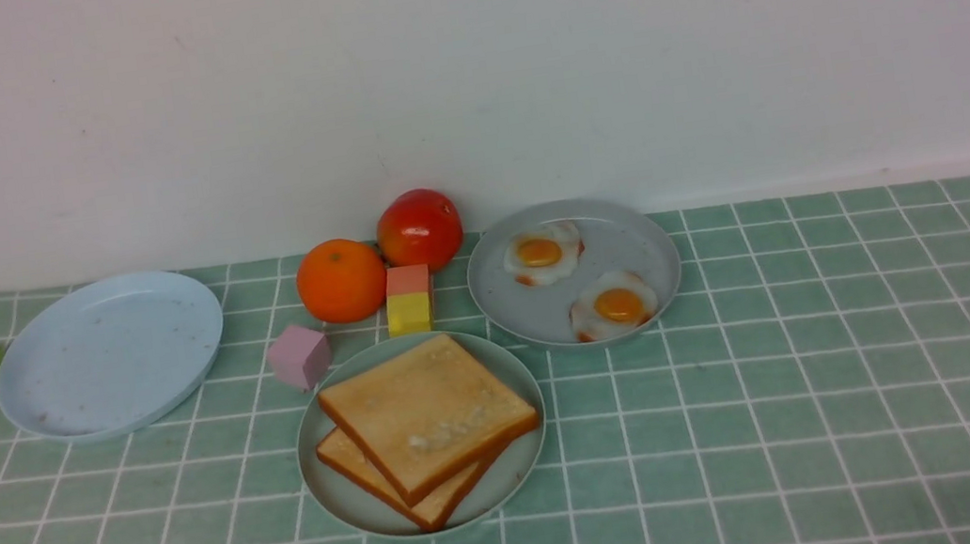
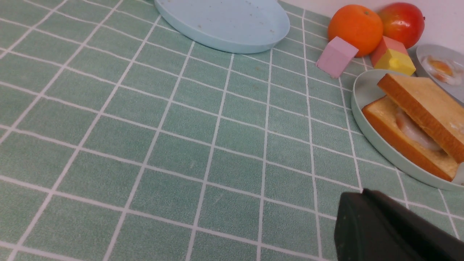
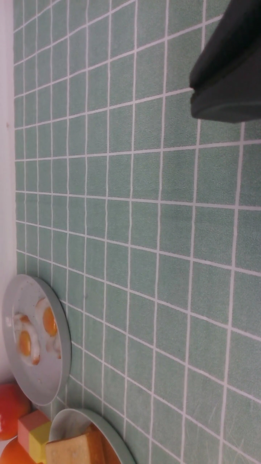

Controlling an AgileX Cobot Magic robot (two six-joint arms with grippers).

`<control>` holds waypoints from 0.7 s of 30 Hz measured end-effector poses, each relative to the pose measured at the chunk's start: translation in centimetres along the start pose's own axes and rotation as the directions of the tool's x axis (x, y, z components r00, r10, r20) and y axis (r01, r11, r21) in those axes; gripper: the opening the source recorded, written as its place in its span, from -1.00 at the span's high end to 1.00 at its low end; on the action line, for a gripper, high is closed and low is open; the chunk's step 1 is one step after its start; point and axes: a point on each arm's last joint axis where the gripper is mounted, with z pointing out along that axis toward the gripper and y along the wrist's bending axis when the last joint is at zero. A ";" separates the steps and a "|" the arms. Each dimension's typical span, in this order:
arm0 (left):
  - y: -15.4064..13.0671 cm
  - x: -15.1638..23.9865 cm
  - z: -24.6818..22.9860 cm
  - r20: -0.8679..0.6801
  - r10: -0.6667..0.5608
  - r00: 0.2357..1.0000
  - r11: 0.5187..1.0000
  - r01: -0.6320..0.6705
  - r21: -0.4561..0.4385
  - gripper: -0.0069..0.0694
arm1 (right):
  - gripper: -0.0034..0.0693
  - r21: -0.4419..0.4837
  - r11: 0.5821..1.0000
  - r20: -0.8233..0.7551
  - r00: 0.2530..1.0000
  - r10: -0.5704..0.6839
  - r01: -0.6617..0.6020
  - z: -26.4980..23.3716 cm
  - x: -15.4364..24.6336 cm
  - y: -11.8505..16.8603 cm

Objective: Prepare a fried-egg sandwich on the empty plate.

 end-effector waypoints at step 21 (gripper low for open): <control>0.0 0.0 0.0 0.000 0.000 1.000 1.000 0.000 0.000 0.82 | 0.65 0.000 1.000 0.000 1.000 0.000 0.000 0.0 0.0 0.0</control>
